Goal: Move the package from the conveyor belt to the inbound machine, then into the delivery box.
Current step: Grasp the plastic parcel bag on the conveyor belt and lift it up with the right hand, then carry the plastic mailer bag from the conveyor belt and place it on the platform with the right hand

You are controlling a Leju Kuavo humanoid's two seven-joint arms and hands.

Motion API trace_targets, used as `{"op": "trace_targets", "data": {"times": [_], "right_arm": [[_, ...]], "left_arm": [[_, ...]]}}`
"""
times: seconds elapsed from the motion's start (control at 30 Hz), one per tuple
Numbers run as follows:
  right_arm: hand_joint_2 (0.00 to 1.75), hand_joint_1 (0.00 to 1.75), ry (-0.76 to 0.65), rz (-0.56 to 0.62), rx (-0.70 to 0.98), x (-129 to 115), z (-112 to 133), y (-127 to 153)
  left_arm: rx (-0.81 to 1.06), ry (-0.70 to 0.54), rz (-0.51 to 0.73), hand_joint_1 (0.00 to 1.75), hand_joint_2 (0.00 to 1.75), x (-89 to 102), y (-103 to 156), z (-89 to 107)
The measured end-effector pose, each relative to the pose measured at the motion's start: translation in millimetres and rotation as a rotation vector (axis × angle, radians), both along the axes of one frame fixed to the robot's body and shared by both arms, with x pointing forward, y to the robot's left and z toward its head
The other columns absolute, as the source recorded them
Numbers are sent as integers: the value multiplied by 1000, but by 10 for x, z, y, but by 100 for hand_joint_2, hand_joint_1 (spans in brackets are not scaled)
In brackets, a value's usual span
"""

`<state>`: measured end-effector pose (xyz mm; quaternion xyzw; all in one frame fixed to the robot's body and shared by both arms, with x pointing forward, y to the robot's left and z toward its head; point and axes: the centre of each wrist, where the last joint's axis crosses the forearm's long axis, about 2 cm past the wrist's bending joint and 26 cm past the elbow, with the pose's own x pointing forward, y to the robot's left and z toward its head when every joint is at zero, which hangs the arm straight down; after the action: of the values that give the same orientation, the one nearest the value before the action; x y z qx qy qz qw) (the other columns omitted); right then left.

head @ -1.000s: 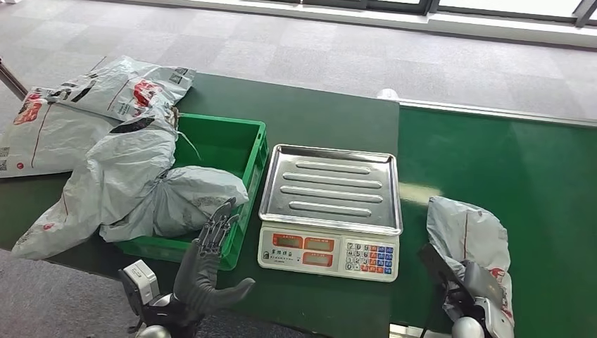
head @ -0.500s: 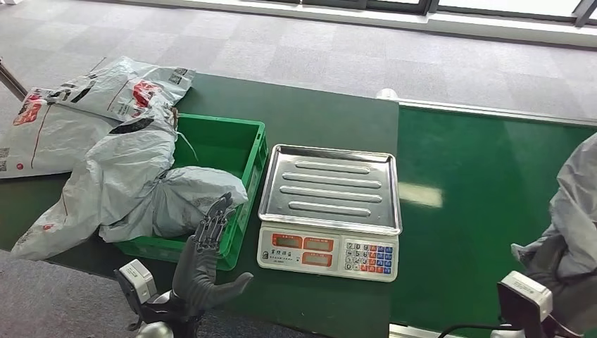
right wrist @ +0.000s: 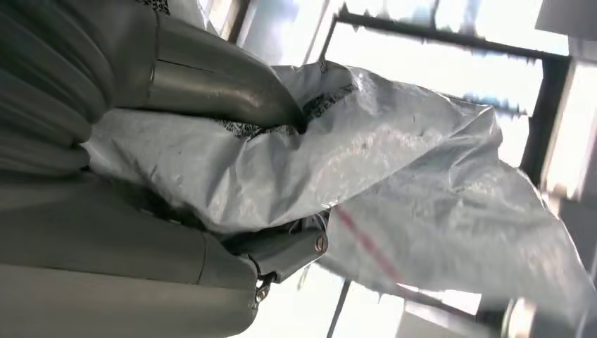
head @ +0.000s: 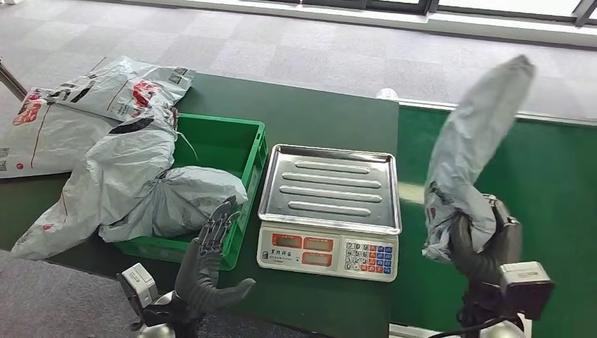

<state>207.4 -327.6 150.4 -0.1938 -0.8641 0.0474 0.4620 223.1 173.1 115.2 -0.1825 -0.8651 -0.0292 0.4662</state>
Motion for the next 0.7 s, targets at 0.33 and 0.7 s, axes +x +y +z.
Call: {"op": "trace_targets", "data": {"times": [0.33, 0.7], "right_arm": [[175, 175, 136, 316, -667, 1140, 361, 847], [175, 36, 311, 147, -1034, 1679, 348, 1267]], "left_arm": [[28, -23, -29, 0, 175, 149, -27, 25], [40, -8, -14, 0, 175, 155, -18, 55]]}}
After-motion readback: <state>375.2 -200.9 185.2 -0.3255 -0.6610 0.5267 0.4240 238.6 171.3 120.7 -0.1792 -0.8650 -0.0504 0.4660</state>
